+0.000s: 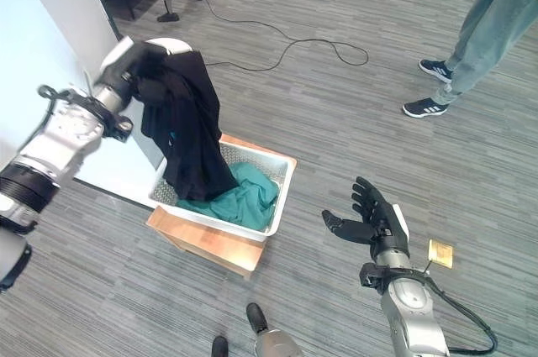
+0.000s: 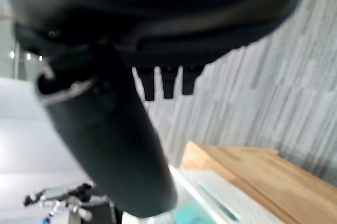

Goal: Pick up bed clothes into laundry basket.

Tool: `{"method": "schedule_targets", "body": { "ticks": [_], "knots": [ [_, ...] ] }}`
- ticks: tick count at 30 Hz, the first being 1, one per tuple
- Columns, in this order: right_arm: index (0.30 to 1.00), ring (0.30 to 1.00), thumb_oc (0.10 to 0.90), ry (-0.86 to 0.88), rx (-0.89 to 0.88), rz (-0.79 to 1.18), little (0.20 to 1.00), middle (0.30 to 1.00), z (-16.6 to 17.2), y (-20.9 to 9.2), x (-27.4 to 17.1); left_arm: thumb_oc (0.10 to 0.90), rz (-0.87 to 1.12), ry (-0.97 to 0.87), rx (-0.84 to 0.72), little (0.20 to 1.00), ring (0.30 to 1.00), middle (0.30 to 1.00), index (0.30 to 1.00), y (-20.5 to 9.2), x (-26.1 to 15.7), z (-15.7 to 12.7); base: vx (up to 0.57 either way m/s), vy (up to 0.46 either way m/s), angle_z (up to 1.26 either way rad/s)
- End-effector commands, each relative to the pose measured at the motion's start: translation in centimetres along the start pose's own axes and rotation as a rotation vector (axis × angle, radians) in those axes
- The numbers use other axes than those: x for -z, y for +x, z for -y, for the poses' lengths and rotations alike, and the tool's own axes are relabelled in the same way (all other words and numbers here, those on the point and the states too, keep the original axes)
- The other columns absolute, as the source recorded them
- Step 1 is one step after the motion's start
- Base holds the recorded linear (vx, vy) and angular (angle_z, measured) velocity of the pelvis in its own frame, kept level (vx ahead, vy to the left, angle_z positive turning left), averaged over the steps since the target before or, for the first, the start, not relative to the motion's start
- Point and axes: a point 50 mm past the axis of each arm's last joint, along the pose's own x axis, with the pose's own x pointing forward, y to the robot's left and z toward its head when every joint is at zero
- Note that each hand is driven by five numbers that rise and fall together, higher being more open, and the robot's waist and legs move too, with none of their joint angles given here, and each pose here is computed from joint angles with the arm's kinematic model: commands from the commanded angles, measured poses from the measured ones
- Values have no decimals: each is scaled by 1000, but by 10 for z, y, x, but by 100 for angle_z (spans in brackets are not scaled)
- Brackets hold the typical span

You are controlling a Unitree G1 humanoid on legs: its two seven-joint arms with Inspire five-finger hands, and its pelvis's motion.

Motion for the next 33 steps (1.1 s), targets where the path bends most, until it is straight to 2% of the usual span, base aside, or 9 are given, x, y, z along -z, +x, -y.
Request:
{"method": "schedule_targets", "body": {
  "ticks": [1,6,11,14,22,23,24,28,33],
  "knots": [
    [900,900,800,-36,5,238,900,900,12,3,-53,400,184,-34,-87,300,300,300,300,12,-46,-18,-35,0,0],
    [900,900,800,-52,-11,243,900,900,12,6,-57,400,80,-57,-33,300,300,300,300,13,-16,11,-58,-16,-6],
    [900,900,800,-77,-33,226,900,900,11,7,-55,400,10,-45,-18,300,300,300,300,11,4,20,-37,-14,-13],
    [900,900,800,-85,-32,222,900,900,13,6,-55,400,-29,14,-4,300,300,300,300,9,13,24,-20,0,-8],
    [900,900,800,-81,-67,175,900,900,9,4,-43,400,-108,-18,-66,300,300,300,300,12,28,17,-16,0,-7],
    [900,900,800,-83,-71,169,900,900,8,4,-41,612,-106,-17,-90,618,618,618,618,12,27,11,18,1,-5],
    [900,900,800,-86,-74,163,900,900,7,5,-40,800,-105,-16,-102,900,900,900,900,12,26,6,22,9,-6],
    [900,900,800,-96,-82,152,900,900,9,3,-38,800,-41,34,-114,900,900,900,900,15,6,-7,28,15,-11],
    [900,900,800,-119,-97,140,900,900,13,0,-38,800,147,171,-78,900,900,900,900,13,-49,-31,35,11,-4]
  ]
}}
